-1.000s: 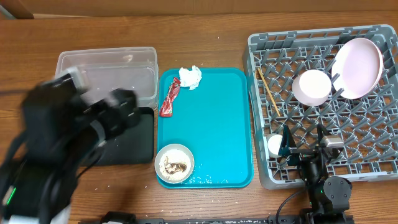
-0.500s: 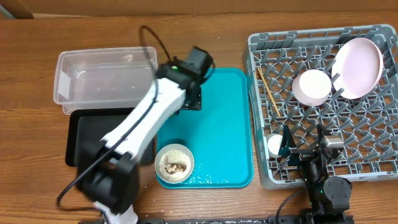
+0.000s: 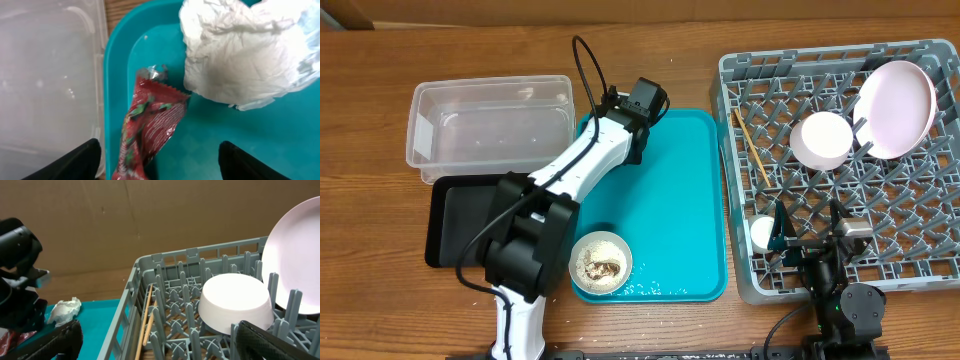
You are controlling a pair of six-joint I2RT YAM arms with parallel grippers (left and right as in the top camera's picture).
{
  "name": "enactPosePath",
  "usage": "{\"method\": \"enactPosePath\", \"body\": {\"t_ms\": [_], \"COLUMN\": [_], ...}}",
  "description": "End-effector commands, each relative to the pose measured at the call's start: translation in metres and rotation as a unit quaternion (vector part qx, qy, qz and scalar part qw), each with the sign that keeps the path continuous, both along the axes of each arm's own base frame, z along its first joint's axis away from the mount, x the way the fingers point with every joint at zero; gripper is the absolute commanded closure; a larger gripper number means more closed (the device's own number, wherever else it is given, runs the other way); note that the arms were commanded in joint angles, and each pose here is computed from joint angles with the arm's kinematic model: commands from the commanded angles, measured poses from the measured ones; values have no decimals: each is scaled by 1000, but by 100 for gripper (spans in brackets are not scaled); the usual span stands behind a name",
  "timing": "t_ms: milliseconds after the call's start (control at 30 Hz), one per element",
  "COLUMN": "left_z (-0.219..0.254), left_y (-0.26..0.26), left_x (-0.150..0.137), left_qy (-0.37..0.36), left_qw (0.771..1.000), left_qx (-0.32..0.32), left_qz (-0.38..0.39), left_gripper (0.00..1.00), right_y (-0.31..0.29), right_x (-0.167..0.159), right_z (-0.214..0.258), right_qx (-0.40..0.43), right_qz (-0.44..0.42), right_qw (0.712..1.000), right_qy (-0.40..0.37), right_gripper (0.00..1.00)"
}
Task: Sort waste into correct bins and load items into the dishwasher
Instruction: 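Grasp the red wrapper on the teal tray with the left gripper, then carry the red wrapper to the clear bin and release it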
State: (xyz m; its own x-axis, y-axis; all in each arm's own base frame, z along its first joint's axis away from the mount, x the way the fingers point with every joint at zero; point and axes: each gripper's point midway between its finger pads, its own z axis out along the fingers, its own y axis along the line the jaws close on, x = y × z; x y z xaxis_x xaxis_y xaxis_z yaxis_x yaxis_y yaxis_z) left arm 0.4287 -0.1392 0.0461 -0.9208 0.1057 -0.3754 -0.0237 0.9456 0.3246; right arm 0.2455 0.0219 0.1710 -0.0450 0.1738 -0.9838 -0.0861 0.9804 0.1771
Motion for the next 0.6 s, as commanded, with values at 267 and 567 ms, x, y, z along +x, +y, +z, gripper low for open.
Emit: {"method": "enactPosePath", "body": {"t_ms": [267,567], "left_z": [-18,78], "left_y": [0,-9], "left_x": [-4,-17], "left_qy": [39,-2], "left_qw": [999,994], "left_qx": [2,-91], "left_qz": [-12,53], "left_gripper": [93,96], "right_y": [-1,-1], "right_x": [0,0], "right_z": [-1,-1], "right_qx": [-2,-2], "right_qz": [-2,-2], "right_qw": [1000,1000], "right_qy": [-3,-3], "right_gripper": [0,0]}}
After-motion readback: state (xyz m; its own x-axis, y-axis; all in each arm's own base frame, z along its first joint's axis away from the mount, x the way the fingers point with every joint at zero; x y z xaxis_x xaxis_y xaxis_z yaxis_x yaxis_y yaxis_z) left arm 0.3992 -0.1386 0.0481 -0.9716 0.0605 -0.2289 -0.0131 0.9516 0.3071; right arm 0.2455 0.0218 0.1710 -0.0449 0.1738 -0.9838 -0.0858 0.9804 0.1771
